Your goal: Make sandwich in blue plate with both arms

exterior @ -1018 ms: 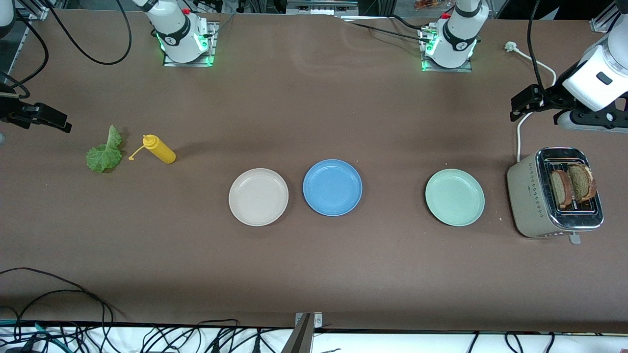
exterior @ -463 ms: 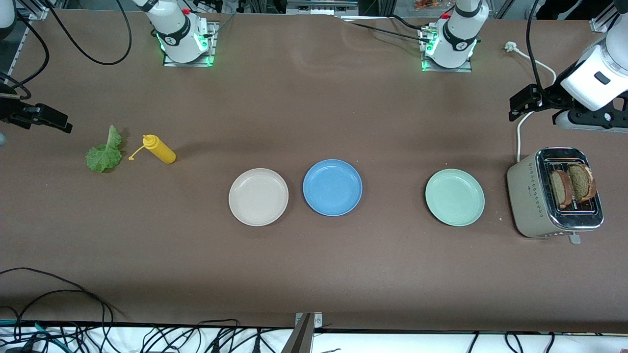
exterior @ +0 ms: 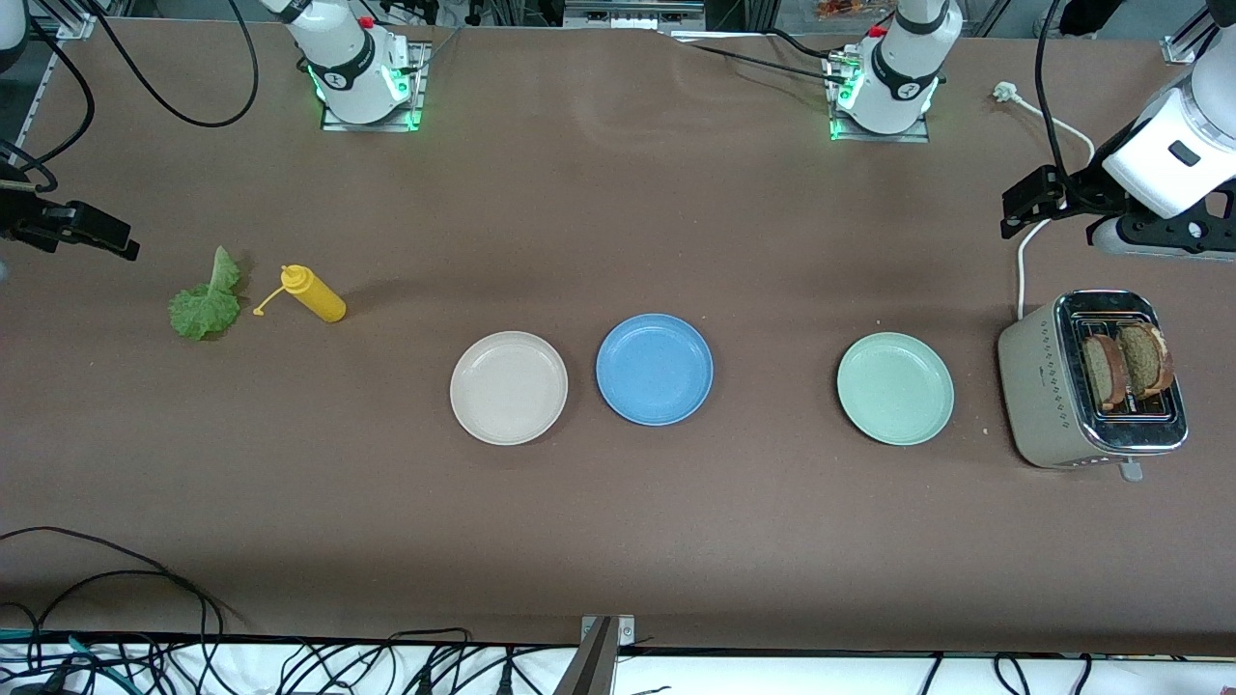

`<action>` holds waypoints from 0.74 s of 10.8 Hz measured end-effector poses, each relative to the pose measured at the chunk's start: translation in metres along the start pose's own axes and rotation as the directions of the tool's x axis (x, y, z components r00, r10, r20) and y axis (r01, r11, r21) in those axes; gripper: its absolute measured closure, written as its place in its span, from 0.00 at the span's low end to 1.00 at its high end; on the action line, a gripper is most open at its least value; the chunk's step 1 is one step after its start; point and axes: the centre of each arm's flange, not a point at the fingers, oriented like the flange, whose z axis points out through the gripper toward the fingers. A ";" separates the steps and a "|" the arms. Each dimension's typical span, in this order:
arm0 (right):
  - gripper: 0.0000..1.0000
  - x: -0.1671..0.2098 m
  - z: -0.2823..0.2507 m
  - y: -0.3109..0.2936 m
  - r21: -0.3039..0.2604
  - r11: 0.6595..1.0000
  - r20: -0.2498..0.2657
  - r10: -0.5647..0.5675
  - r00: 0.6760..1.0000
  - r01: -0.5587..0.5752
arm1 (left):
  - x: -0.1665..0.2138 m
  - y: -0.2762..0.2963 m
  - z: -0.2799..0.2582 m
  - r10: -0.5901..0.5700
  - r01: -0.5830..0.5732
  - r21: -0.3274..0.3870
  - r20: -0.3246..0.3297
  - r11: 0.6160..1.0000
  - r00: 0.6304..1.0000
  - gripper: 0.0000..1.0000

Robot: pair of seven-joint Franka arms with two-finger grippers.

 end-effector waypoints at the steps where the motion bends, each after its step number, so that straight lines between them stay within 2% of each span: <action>1: 0.00 0.000 0.000 0.000 0.000 1.000 0.000 0.000 1.000 0.000 | 0.000 0.000 0.000 0.000 0.000 0.000 0.000 1.000 1.000 0.00; 8: 0.00 -0.002 -0.001 0.009 0.000 1.000 0.005 0.015 1.000 -0.015 | 0.000 0.003 0.000 0.006 -0.006 0.000 0.000 1.000 1.000 0.00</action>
